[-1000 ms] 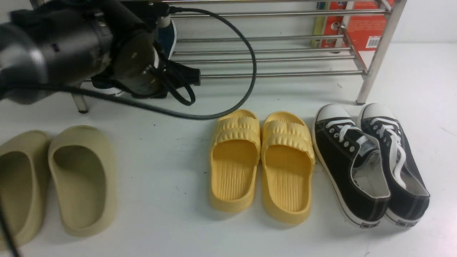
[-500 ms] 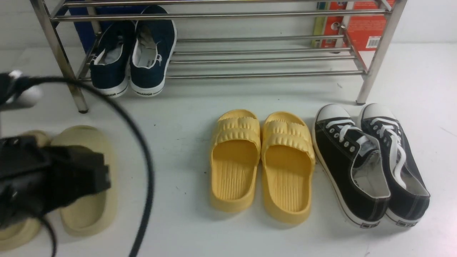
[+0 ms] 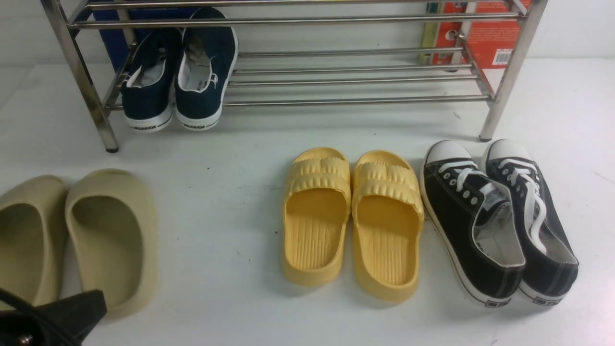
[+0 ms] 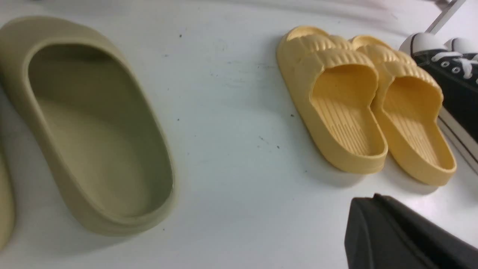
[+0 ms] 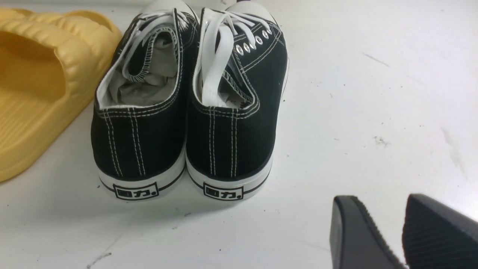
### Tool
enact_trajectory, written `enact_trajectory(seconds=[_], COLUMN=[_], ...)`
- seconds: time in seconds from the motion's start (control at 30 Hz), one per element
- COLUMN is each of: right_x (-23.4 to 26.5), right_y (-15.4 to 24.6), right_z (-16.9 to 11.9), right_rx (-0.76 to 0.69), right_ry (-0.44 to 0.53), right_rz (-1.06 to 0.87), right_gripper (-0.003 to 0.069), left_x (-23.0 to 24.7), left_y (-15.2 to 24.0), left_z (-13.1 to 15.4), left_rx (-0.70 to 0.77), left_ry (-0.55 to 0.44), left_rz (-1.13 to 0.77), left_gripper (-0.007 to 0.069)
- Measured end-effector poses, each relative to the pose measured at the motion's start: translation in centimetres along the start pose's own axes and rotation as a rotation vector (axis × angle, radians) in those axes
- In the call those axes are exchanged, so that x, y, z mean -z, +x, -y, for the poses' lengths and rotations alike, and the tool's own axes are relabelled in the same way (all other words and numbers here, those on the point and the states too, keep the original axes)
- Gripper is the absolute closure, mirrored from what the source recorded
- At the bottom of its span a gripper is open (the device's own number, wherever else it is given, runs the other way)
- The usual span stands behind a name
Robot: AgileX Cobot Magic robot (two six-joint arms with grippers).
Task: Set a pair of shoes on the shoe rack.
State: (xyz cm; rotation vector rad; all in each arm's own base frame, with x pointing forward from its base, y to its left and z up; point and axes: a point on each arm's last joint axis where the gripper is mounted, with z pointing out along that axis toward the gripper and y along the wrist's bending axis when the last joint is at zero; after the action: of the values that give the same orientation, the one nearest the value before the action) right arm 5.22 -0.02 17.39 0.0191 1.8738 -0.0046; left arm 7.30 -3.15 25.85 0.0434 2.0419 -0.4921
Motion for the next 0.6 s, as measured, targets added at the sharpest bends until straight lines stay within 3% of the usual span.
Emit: enact_trajectory(seconds=[0.43, 0.6], right_x=[0.0, 0.0], right_y=[0.0, 0.0], right_z=[0.0, 0.0], right_rx=[0.000, 0.000], right_ry=[0.000, 0.000], right_rz=[0.000, 0.000], right_gripper=[0.0419, 0.0419], left_x=[0.2, 1.9], left_y=[0.1, 0.5], left_z=[-0.3, -1.3], left_rx=[-0.025, -0.023], left_ry=[-0.020, -0.099], left_rz=[0.010, 0.169], left_gripper=[0.0638, 0.0638])
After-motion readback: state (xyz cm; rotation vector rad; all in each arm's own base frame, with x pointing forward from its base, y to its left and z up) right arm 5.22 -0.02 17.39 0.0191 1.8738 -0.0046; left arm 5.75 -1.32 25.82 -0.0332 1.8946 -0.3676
